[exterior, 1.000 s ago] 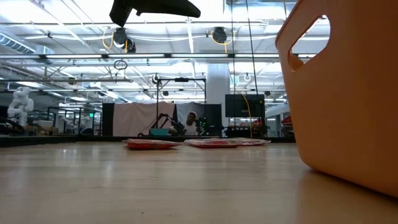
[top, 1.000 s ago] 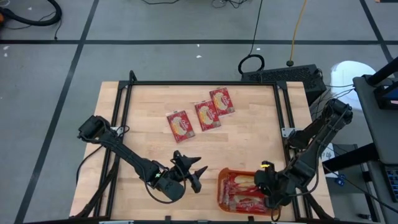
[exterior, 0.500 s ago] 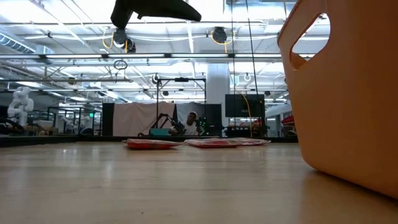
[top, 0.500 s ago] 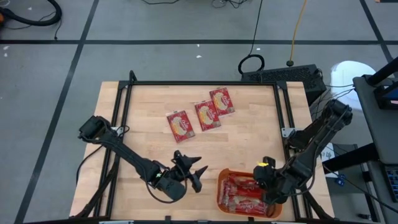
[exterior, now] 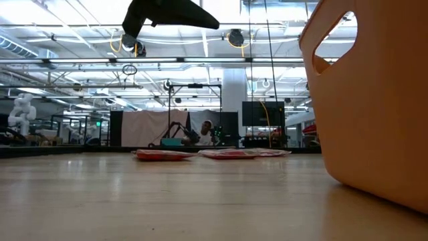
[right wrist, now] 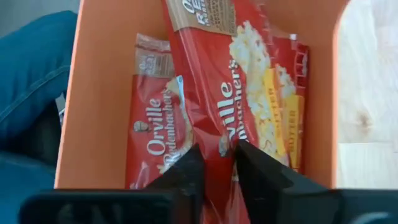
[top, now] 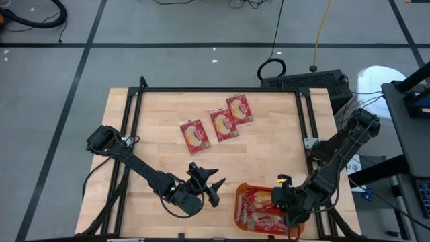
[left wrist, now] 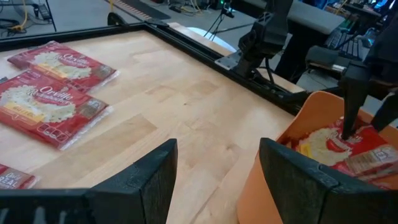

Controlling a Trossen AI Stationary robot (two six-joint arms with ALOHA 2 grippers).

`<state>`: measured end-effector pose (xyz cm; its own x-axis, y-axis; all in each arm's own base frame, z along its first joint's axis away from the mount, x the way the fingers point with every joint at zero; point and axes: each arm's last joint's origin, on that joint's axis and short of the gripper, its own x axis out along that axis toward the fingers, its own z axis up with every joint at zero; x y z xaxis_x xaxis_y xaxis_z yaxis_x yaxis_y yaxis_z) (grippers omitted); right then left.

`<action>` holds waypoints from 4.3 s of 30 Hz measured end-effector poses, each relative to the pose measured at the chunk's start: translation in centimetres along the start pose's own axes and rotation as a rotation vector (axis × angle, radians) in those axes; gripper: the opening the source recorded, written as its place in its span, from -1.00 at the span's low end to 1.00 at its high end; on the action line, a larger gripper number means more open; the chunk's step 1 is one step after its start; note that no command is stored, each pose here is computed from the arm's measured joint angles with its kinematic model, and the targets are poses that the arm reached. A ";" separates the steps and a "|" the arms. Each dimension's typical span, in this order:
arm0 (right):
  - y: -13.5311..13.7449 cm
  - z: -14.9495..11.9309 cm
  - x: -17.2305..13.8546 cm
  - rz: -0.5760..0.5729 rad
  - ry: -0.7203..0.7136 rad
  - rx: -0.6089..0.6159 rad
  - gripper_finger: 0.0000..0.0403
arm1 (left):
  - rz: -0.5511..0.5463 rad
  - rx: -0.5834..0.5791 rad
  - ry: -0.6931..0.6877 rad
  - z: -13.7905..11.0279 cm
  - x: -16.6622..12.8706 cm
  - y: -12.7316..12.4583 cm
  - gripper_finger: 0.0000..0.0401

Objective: Sort popcorn bags into baskets
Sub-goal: Put the red popcorn bag into the orange bin, then adjust the orange bin

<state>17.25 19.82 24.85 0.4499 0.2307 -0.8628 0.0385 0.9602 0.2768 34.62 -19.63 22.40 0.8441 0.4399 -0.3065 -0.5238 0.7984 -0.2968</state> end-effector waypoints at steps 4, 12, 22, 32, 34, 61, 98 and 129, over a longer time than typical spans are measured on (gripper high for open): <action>0.1 -0.1 0.0 0.016 0.020 -0.001 -0.36 | 0.000 0.000 0.000 0.0 0.0 0.0 0.16; 0.9 0.5 -0.6 0.154 -0.017 -0.077 -0.16 | 0.001 0.007 0.001 0.0 0.0 0.0 0.16; -0.2 0.2 1.2 0.060 -0.158 -0.111 -0.67 | -0.006 0.003 0.002 -0.1 -0.2 -0.1 0.16; -2.0 -1.5 5.2 0.363 -0.231 -0.065 -0.97 | -0.006 0.006 0.001 -0.1 -0.2 -0.1 0.16; -2.2 -1.7 5.4 0.371 -0.240 -0.064 -0.96 | -0.006 0.005 0.001 -0.1 -0.2 -0.1 0.16; -6.6 -2.3 1.1 0.033 -0.282 -0.001 -1.00 | -0.252 0.193 -0.021 -4.4 -1.2 -3.5 0.16; -3.6 -2.2 4.6 0.185 -0.250 -0.116 -1.00 | -0.460 0.339 0.102 -8.3 1.9 -9.0 -0.90; -0.9 -2.4 3.8 0.344 -0.417 -0.217 -1.00 | -0.400 0.307 0.040 -7.5 3.2 -8.6 -0.91</action>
<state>16.82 20.22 20.31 0.7195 0.4957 -0.4865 -0.3360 0.8615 0.3807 40.94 -28.21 17.18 0.9637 0.0638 -0.2591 -0.0976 0.9880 -0.1197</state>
